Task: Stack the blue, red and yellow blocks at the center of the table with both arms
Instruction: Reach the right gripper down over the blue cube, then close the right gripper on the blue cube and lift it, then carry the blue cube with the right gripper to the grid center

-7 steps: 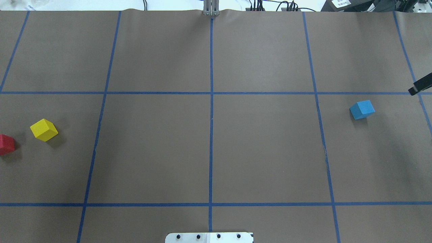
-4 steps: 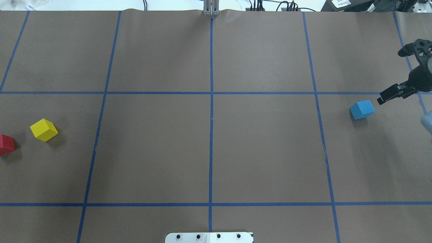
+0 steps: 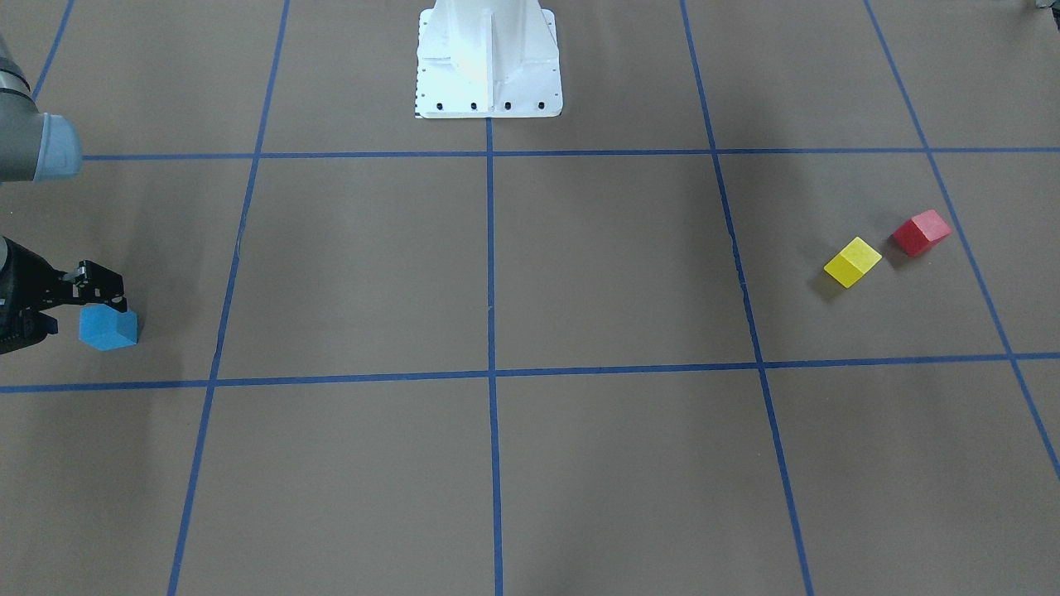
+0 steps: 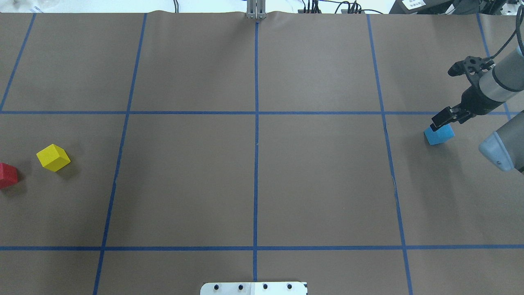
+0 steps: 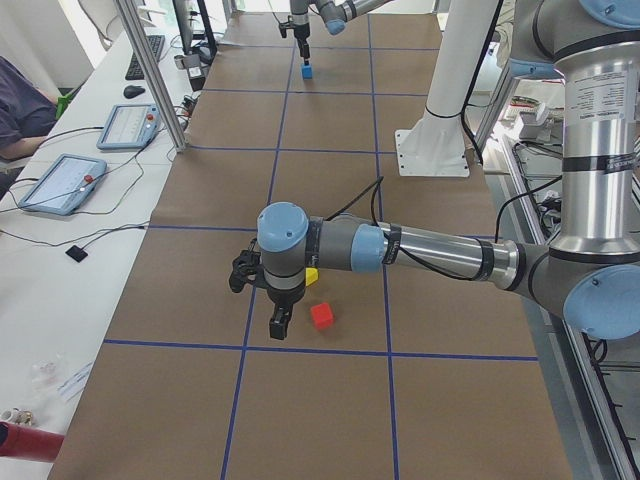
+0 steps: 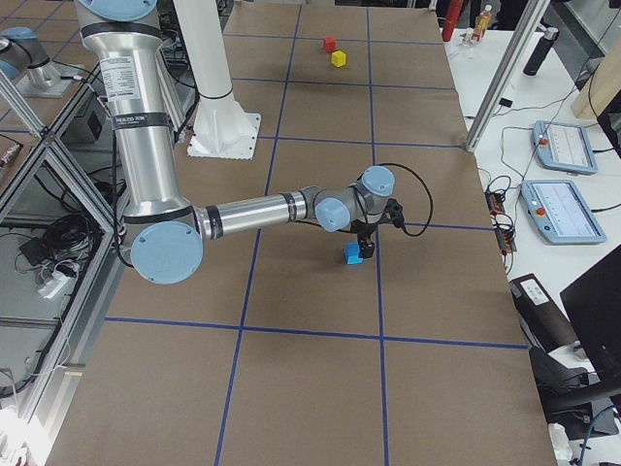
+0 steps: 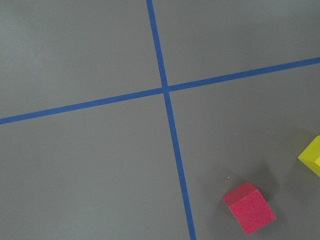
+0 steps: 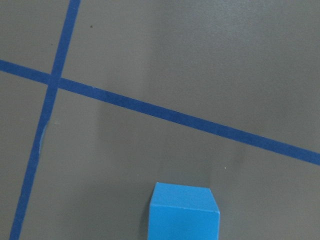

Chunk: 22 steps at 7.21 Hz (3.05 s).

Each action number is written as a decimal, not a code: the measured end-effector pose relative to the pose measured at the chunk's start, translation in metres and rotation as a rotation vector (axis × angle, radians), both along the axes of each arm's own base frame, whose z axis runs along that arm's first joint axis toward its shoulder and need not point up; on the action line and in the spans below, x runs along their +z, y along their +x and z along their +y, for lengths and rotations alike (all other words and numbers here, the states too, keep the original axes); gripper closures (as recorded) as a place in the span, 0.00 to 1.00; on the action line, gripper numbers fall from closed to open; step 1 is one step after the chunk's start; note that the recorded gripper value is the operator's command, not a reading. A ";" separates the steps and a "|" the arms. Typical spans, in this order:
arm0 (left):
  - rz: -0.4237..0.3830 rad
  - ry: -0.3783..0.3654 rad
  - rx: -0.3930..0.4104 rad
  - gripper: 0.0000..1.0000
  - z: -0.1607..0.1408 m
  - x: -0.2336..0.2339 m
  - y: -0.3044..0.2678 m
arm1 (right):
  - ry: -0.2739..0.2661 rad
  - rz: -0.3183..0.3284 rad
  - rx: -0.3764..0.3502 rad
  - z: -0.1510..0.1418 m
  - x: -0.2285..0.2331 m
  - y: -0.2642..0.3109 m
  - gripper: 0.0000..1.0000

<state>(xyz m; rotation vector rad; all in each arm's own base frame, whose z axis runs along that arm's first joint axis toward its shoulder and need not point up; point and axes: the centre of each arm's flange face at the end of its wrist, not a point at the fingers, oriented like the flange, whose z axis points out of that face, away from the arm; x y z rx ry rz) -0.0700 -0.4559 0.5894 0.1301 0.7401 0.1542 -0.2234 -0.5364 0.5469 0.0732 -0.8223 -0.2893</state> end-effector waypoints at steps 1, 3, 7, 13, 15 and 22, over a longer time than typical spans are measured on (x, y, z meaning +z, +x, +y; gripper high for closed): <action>0.000 0.000 0.000 0.00 0.000 0.000 0.000 | -0.005 0.005 -0.004 -0.001 0.004 -0.004 0.01; 0.001 0.000 0.000 0.00 0.000 0.000 0.000 | -0.010 0.028 -0.005 -0.003 0.015 -0.007 0.01; 0.001 0.004 0.001 0.00 -0.001 -0.002 0.000 | -0.023 0.062 -0.034 0.001 0.027 -0.029 1.00; 0.010 0.061 0.001 0.00 0.018 -0.035 0.001 | -0.091 0.036 0.015 -0.046 -0.129 -0.044 1.00; 0.013 0.109 0.007 0.00 0.029 -0.058 0.003 | -0.188 0.039 0.057 -0.025 -0.215 -0.142 1.00; 0.015 0.086 0.014 0.00 0.024 -0.051 0.012 | -0.277 0.034 0.146 0.006 -0.349 -0.373 1.00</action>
